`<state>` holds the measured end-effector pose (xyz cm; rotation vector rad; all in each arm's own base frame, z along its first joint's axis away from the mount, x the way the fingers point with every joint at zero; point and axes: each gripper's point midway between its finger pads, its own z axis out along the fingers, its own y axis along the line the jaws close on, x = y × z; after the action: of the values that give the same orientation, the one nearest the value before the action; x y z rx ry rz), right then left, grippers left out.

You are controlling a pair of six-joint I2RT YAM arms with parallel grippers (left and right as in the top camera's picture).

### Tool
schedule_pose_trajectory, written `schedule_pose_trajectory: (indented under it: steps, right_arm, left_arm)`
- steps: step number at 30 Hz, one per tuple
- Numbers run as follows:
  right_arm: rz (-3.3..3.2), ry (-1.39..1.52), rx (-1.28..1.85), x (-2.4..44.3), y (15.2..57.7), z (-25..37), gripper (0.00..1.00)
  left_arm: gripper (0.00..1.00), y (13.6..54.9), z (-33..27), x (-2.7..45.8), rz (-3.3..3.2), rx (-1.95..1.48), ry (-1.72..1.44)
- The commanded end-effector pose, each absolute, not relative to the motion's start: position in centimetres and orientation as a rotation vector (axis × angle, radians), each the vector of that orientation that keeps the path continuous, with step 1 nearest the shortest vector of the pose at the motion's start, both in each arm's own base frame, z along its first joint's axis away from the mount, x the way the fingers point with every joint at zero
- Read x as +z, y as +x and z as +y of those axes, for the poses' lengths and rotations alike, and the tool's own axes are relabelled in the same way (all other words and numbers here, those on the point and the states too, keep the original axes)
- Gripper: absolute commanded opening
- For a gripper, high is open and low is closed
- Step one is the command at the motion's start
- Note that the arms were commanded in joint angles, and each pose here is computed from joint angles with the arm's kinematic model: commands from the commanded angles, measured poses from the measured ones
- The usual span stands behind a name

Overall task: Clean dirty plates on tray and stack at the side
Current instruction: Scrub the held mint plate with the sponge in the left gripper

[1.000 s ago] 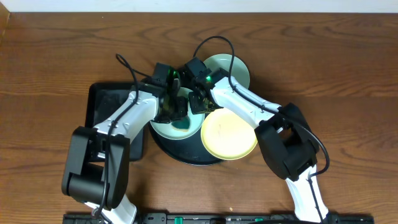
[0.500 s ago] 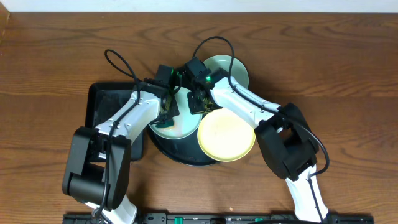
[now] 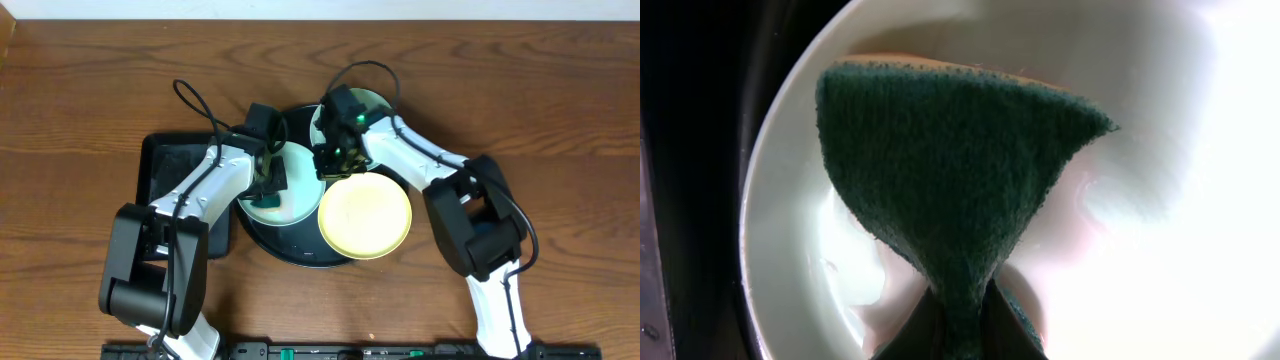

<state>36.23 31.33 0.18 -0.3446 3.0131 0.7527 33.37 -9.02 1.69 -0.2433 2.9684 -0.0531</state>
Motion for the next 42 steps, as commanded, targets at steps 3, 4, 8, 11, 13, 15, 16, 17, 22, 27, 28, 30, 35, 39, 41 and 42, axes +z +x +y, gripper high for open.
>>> schedule_pose_trajectory:
  steps: [3, 4, 8, 11, 13, 15, 16, 17, 22, 27, 28, 30, 35, 39, 41, 42]
  right_arm:
    - [3.076, -0.42, 0.833, -2.6, 33.9, 31.1, 0.01]
    - [3.074, -0.421, 0.834, -2.6, 34.0, 31.2, 0.01]
    - [3.068, -0.427, 0.834, -2.6, 34.0, 31.3, 0.01]
    - [3.068, -0.424, 0.825, -2.6, 34.0, 31.3, 0.01]
    - [3.068, -0.425, 0.825, -2.6, 34.0, 31.3, 0.01]
    - [3.068, -0.424, 0.825, -2.6, 34.0, 31.3, 0.01]
    - [3.068, -0.424, 0.824, -2.6, 34.0, 31.3, 0.01]
    - [3.068, -0.425, 0.824, -2.6, 34.0, 31.3, 0.01]
    - [3.069, -0.417, 0.802, -2.7, 34.2, 31.1, 0.01]
    - [3.072, -0.406, 0.796, -2.8, 34.2, 31.0, 0.01]
    - [3.072, -0.406, 0.796, -2.8, 34.2, 31.0, 0.01]
    - [3.072, -0.406, 0.796, -2.8, 34.2, 31.0, 0.01]
    - [3.072, -0.406, 0.796, -2.8, 34.2, 31.0, 0.01]
    - [3.072, -0.406, 0.796, -2.8, 34.2, 31.0, 0.01]
    - [3.072, -0.405, 0.796, -2.8, 34.2, 31.0, 0.01]
    - [3.072, -0.405, 0.797, -2.8, 34.2, 31.0, 0.01]
  left_arm:
    - [0.07, 30.6, -14.3, 1.4, 3.077, -0.504, 0.002]
    - [0.08, 30.4, -14.8, 1.6, 3.076, -0.55, 0.027]
    - [0.07, 31.1, -15.6, 1.8, 3.035, -0.591, 0.056]
    - [0.07, 32.9, -15.9, 2.1, 2.957, -0.598, 0.067]
    - [0.08, 34.2, -15.3, 2.1, 2.912, -0.529, 0.051]
    - [0.07, 35.5, -12.9, 1.7, 2.886, -0.32, -0.081]
    - [0.08, 36.0, -11.0, 1.5, 2.864, -0.175, -0.184]
    - [0.08, 36.2, -9.3, 1.5, 2.838, -0.047, -0.279]
    - [0.07, 35.2, -4.2, 1.9, 2.76, 0.336, -0.489]
    - [0.07, 32.7, -9.1, 0.7, 3.003, -0.017, -0.022]
    - [0.07, 32.1, -10.7, 0.7, 3.027, -0.149, 0.094]
    - [0.08, 30.7, -13.8, 1.2, 3.034, -0.437, 0.304]
    - [0.08, 29.9, -16.5, 2.3, 2.974, -0.696, 0.462]
    - [0.07, 32.2, -15.8, 2.2, 2.925, -0.615, 0.364]
    - [0.08, 33.9, -13.6, 1.7, 2.935, -0.435, 0.144]
    - [0.07, 34.8, -11.7, 1.5, 2.928, -0.293, -0.022]
